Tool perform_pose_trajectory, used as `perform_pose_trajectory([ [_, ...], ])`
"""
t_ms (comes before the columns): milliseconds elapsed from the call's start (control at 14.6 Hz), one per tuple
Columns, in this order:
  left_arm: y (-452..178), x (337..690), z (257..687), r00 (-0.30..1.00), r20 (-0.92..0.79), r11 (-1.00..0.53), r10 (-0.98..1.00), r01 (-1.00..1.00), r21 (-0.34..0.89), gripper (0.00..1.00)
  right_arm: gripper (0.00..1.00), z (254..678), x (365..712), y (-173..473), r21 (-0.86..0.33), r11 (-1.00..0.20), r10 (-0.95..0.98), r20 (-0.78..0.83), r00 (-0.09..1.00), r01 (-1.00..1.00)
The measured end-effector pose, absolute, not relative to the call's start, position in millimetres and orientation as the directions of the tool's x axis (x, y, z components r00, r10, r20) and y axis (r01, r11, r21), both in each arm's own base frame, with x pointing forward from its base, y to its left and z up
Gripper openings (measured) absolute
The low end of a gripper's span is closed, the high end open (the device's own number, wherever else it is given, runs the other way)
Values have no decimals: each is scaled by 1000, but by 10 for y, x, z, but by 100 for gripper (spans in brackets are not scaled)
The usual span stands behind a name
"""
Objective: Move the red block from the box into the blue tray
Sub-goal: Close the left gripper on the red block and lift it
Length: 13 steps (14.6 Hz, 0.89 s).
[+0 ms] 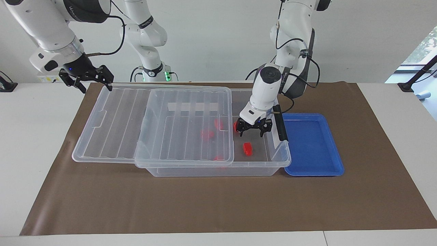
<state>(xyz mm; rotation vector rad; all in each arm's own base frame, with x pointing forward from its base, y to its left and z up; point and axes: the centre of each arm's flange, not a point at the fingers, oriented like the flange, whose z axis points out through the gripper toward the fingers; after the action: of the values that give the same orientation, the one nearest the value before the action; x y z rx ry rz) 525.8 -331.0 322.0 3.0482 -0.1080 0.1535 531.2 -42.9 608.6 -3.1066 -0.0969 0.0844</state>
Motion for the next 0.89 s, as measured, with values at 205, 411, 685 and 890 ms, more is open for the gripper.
perform_pose_trajectory([
  [205, -3287, 5320, 3126, 991, 123, -994, -48, -60, 94, 99, 100, 6080, 5312, -423, -33, -998, 53, -54, 997, 51],
  [411, -3272, 5332, 3127, 991, 125, -994, -42, -54, 94, 92, 100, 6085, 5322, -379, -30, -1000, 7, -50, 999, 6],
  [685, -3273, 5329, 3116, 992, 123, -994, -41, -53, 93, 43, 100, 6085, 5322, -376, -30, -1000, 2, -50, 999, 1],
  [890, -3271, 5331, 3121, 992, 121, -994, -41, -52, 92, 34, 100, 6085, 5322, -376, -30, -1000, 2, -50, 999, 1],
])
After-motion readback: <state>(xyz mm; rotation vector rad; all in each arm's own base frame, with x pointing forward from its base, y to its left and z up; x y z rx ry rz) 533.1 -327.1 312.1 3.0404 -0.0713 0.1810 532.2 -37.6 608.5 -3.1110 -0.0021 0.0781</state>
